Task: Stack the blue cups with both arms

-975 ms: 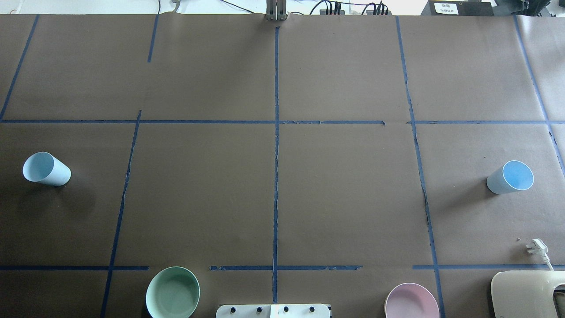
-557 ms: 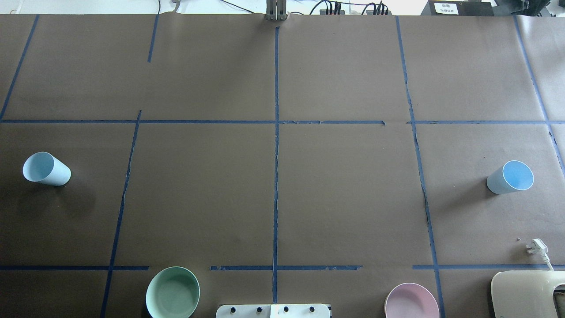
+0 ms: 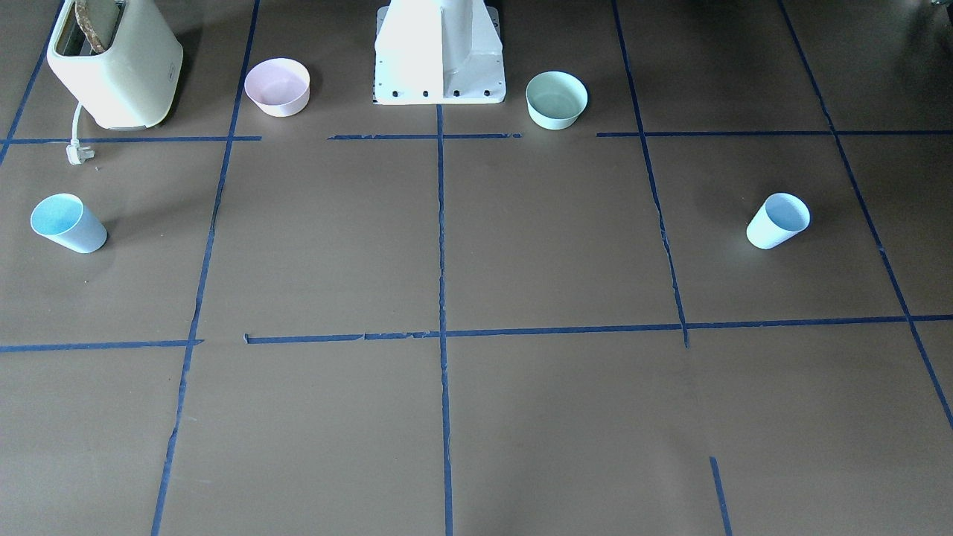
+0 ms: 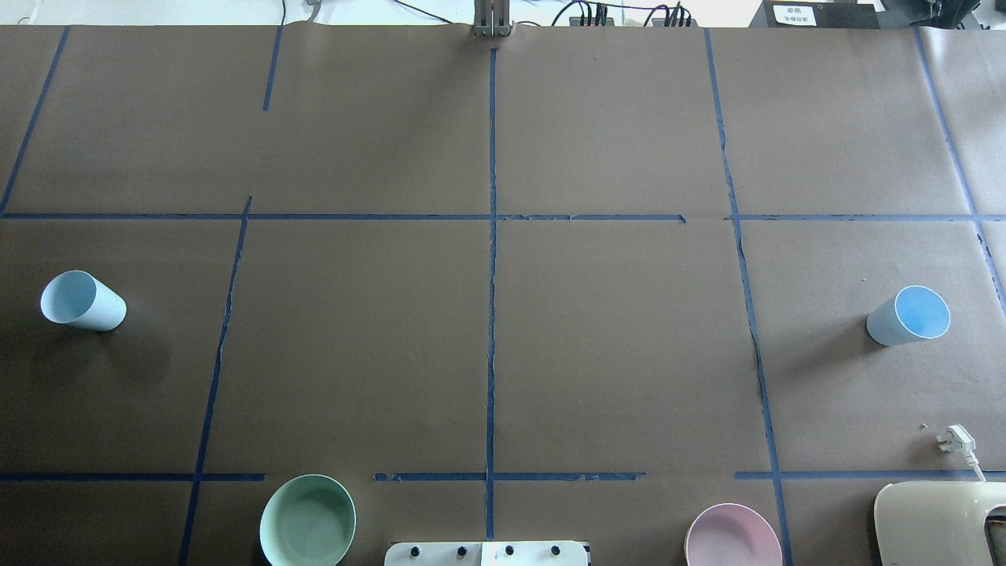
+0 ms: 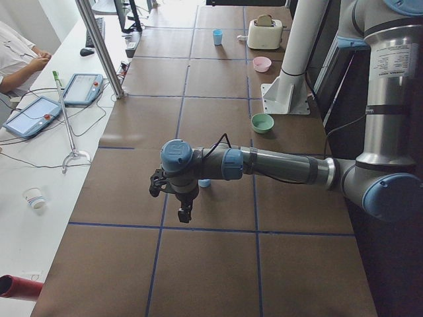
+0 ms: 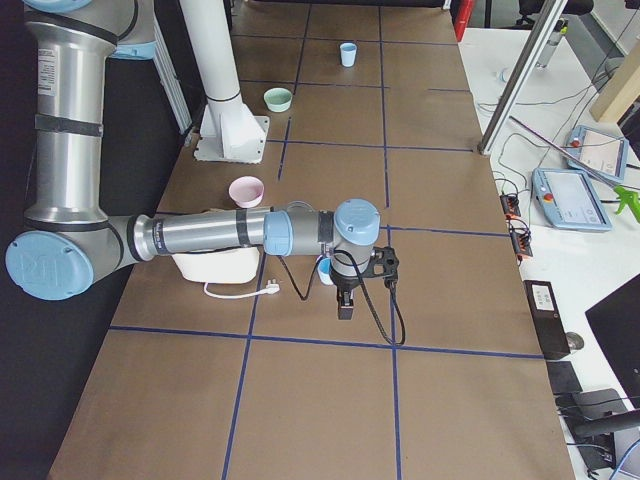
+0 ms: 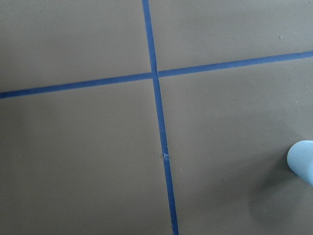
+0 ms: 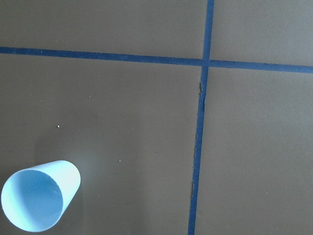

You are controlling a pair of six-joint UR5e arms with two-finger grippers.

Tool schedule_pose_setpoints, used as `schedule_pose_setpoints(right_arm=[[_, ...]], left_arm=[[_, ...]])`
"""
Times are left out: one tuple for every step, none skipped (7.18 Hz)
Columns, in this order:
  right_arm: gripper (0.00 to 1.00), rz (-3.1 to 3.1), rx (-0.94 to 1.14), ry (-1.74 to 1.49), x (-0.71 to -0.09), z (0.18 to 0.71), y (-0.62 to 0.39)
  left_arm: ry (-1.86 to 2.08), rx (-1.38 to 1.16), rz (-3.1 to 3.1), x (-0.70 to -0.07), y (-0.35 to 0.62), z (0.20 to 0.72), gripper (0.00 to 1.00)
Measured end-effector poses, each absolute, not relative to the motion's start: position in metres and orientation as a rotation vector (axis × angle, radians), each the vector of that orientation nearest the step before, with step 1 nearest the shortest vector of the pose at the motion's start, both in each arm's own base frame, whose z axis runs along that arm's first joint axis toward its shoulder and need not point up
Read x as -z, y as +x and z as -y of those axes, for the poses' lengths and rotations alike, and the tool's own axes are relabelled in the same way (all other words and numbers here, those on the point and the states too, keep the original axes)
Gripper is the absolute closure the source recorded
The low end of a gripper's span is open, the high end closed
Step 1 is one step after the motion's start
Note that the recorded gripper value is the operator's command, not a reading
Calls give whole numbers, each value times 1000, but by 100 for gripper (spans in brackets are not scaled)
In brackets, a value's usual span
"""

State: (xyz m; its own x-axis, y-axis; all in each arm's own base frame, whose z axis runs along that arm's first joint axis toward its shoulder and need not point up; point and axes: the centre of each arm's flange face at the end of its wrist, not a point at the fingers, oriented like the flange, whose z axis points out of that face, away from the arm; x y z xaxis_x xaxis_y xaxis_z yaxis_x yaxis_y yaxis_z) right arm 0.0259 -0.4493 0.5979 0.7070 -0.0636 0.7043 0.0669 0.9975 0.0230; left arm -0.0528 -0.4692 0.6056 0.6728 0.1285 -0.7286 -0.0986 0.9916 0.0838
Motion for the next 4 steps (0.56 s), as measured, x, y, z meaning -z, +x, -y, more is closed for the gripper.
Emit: schedule_pose_setpoints(right_arm=[[0, 783, 74, -4, -598, 449, 26], [0, 783, 74, -5, -599, 450, 25], [0, 785, 74, -6, -599, 450, 25], [0, 788, 76, -7, -599, 450, 24]], left_arm=[[47, -128, -832, -607, -50, 470, 0], [28, -114, -837, -606, -33, 471, 0], [5, -101, -840, -601, -7, 475, 0], [-2, -85, -845, -597, 18, 478, 0]])
